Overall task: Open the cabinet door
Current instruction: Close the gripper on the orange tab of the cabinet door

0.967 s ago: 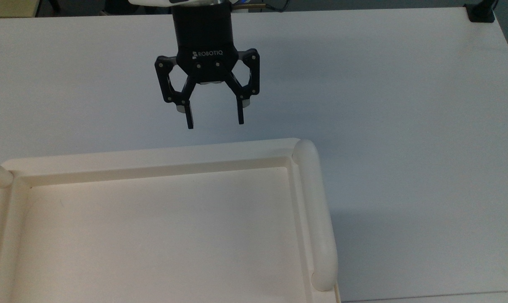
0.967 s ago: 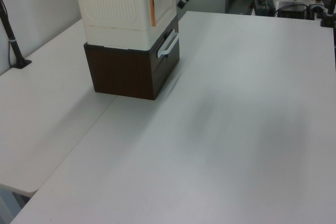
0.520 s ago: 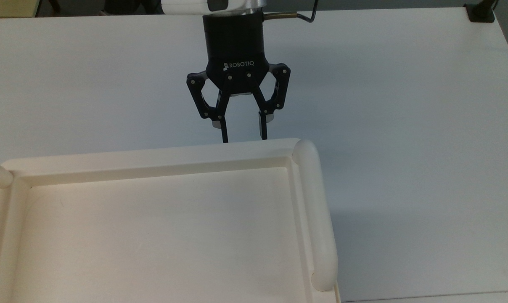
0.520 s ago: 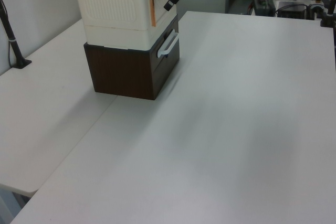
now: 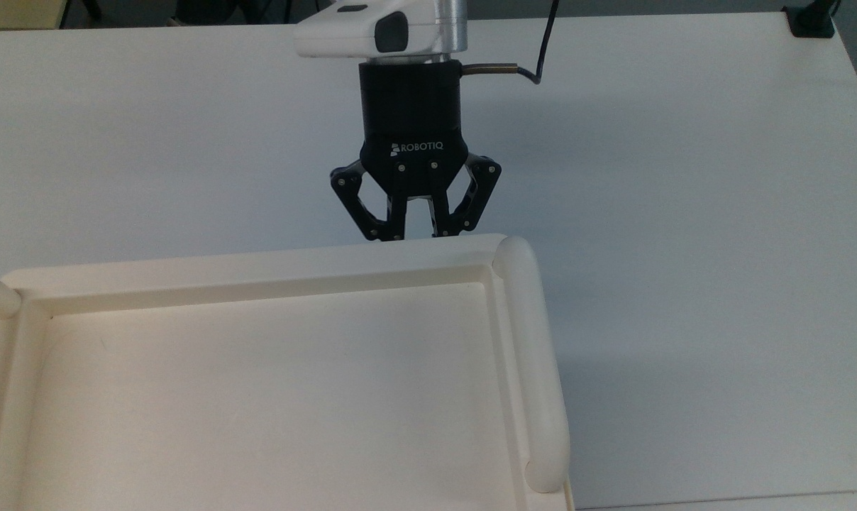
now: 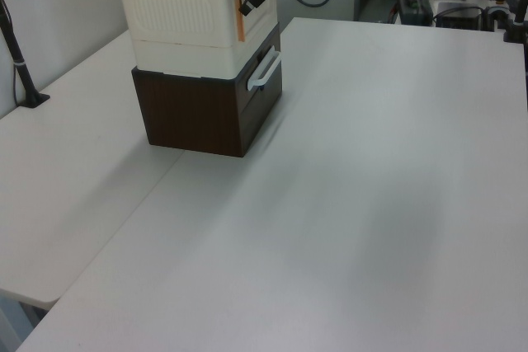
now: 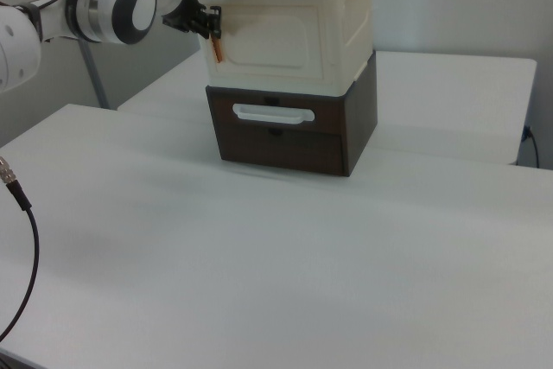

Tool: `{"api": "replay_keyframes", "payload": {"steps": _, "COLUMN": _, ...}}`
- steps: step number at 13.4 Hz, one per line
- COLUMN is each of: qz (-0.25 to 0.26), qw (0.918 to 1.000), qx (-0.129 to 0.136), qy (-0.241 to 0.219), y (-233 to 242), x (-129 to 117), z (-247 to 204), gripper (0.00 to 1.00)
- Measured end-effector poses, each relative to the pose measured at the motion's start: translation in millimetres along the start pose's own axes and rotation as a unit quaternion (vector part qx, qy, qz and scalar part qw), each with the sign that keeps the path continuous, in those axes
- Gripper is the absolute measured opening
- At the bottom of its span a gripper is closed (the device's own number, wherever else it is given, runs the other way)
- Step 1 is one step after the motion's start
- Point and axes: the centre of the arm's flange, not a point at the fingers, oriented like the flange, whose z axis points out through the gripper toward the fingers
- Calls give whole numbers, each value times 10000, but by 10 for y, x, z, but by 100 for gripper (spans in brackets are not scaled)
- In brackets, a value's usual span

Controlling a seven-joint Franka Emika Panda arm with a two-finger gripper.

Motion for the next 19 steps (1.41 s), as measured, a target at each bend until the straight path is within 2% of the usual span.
{"api": "replay_keyframes", "payload": {"steps": 1, "qz": -21, "qw": 10000, "qx": 10, "qy": 10, "y": -35, "x": 8, "z": -5, "gripper": 22}}
{"api": "replay_keyframes", "payload": {"steps": 3, "qz": -23, "qw": 10000, "qx": 3, "qy": 17, "y": -32, "x": 14, "z": -9, "gripper": 20}}
{"api": "replay_keyframes", "payload": {"steps": 6, "qz": -31, "qw": 10000, "qx": 6, "qy": 18, "y": -43, "x": 15, "z": -10, "gripper": 13}}
{"api": "replay_keyframes", "payload": {"steps": 11, "qz": -57, "qw": 10000, "qx": -9, "qy": 16, "y": -47, "x": 15, "z": -11, "gripper": 13}}
{"api": "replay_keyframes", "payload": {"steps": 14, "qz": -63, "qw": 10000, "qx": -19, "qy": 14, "y": -41, "x": 14, "z": -9, "gripper": 18}}
{"api": "replay_keyframes", "payload": {"steps": 16, "qz": -55, "qw": 9999, "qx": -57, "qy": 61, "y": -1, "x": 21, "z": -15, "gripper": 30}}
{"api": "replay_keyframes", "payload": {"steps": 17, "qz": -43, "qw": 9999, "qx": -90, "qy": 115, "y": 36, "x": 29, "z": -21, "gripper": 40}}
{"api": "replay_keyframes", "payload": {"steps": 19, "qz": -4, "qw": 9998, "qx": -93, "qy": 147, "y": 30, "x": 34, "z": -21, "gripper": 40}}
